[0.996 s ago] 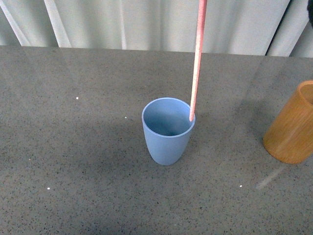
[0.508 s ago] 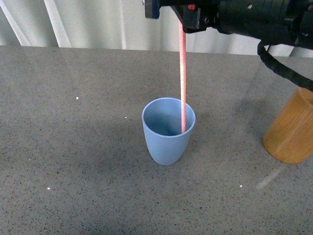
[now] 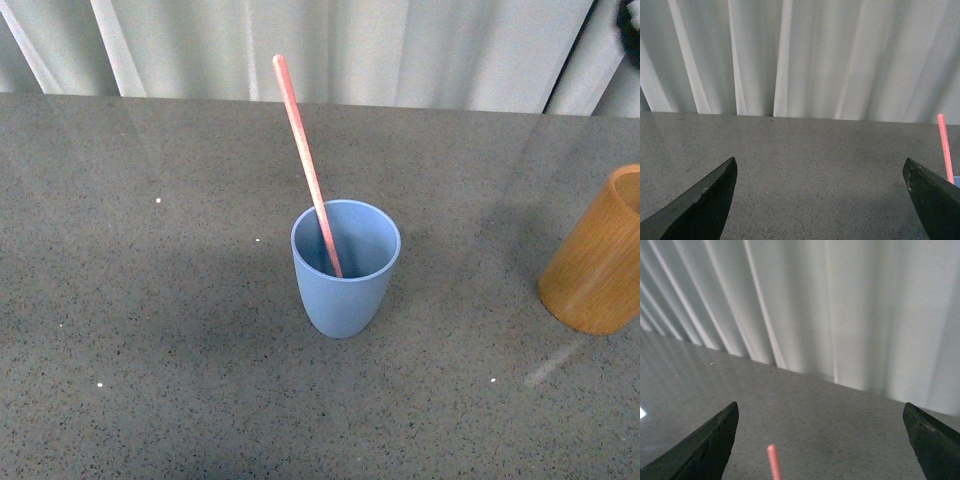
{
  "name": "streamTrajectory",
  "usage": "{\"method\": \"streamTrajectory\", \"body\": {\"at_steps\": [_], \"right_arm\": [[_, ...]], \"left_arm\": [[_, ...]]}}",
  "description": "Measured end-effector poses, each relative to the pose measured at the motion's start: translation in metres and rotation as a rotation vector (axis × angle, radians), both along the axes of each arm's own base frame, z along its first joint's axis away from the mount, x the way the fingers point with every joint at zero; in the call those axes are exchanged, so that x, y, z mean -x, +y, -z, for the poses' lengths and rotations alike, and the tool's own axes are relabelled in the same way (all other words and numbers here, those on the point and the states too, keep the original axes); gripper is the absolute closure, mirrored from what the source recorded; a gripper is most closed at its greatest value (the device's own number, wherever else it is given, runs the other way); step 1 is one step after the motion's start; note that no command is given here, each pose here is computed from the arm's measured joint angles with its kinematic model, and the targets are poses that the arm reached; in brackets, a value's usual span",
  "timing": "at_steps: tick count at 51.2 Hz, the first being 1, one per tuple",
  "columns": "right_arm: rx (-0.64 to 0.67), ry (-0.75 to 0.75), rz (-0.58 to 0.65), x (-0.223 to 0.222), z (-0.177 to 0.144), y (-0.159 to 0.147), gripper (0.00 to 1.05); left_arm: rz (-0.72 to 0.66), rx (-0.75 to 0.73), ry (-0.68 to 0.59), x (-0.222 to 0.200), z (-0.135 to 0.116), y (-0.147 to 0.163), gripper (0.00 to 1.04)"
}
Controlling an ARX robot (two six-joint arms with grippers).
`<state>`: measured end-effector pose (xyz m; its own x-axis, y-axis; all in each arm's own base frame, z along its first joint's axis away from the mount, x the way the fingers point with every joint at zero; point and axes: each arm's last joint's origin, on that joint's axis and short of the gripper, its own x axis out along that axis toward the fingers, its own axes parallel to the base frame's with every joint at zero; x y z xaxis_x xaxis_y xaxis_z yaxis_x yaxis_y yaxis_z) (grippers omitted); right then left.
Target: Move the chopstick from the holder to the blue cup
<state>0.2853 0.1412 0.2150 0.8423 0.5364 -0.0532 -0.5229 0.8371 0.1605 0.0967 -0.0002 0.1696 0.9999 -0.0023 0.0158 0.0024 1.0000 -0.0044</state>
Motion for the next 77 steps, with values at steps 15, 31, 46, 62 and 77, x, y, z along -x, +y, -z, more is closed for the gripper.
{"method": "streamTrajectory", "body": {"at_steps": [15, 31, 46, 62, 77], "right_arm": [[0.055, 0.074, 0.667, 0.059, -0.024, -0.148, 0.1], [0.11, -0.066, 0.593, 0.109, -0.009, -0.184, 0.29], [0.138, -0.084, 0.571, 0.133, 0.017, -0.164, 0.79], [0.145, -0.087, 0.591, 0.15, 0.032, -0.147, 1.04], [0.143, -0.094, 0.564, 0.161, 0.038, -0.142, 1.04]], "left_arm": [[0.0, 0.0, 0.0, 0.0, 0.0, 0.0, 0.07], [0.0, 0.0, 0.0, 0.0, 0.0, 0.0, 0.07], [0.0, 0.0, 0.0, 0.0, 0.0, 0.0, 0.07], [0.0, 0.0, 0.0, 0.0, 0.0, 0.0, 0.07], [0.0, 0.0, 0.0, 0.0, 0.0, 0.0, 0.07]]}}
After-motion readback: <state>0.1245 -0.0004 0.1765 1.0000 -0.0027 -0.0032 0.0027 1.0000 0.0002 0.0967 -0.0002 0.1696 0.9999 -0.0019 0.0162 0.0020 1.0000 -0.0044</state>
